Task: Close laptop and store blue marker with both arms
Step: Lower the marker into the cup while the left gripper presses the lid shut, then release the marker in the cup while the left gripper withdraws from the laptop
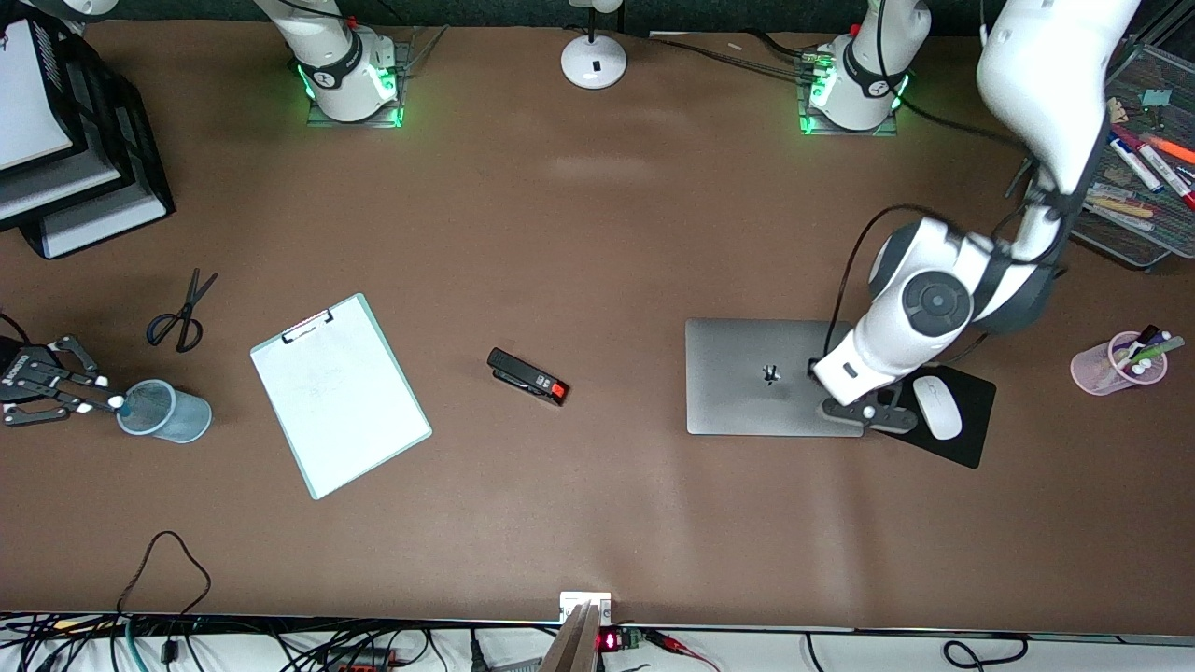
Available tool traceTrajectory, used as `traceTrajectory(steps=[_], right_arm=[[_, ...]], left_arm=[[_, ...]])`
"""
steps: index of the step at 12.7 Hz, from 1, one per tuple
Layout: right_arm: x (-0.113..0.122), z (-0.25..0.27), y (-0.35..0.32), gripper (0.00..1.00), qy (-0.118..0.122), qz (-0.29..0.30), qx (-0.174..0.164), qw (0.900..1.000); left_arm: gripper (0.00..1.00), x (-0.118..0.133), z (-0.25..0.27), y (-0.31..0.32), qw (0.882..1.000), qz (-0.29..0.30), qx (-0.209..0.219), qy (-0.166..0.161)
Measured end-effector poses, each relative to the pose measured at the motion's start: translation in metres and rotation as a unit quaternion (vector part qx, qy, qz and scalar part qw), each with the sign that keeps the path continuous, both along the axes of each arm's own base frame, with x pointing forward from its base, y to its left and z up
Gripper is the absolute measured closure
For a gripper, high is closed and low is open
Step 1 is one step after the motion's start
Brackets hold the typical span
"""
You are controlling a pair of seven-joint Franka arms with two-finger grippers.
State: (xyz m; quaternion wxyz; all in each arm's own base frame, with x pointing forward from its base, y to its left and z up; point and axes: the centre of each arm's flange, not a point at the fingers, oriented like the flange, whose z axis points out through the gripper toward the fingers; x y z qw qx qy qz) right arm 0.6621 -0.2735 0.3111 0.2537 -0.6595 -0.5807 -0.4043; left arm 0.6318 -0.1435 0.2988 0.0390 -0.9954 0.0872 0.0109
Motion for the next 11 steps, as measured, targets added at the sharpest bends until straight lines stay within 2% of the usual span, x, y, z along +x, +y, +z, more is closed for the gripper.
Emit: traceTrajectory(steps=[3, 6, 8, 9, 10, 11], right_arm=[[-0.003, -0.026, -0.005, 0.83, -0.016, 0.009, 0.011, 1.0], [-0.012, -0.039, -0.022, 0.83, -0.012, -0.001, 0.017, 1.0], [-0.014, -0.044, -0.025, 0.83, -0.009, -0.003, 0.02, 1.0], [-0.014, -0.045, -0.024, 0.78, -0.008, -0.002, 0.021, 1.0], [-0.014, -0.046, -0.024, 0.64, -0.006, -0.003, 0.022, 1.0], [-0.014, -0.046, -0.025, 0.55, -0.001, -0.006, 0.023, 1.0]], left_arm=[[0.6, -0.017, 0.055, -0.007, 1.0, -0.009, 0.026, 0.015], [0.26, -0.029, 0.096, -0.014, 1.0, 0.004, 0.013, 0.012], [0.04, -0.033, 0.125, -0.011, 1.0, 0.011, 0.02, 0.013], [0.0, -0.032, 0.144, -0.01, 1.0, 0.017, 0.019, 0.013], [0.0, -0.031, 0.163, -0.01, 1.0, 0.024, 0.011, 0.015], [0.0, -0.031, 0.177, -0.011, 0.999, 0.028, 0.003, 0.019]])
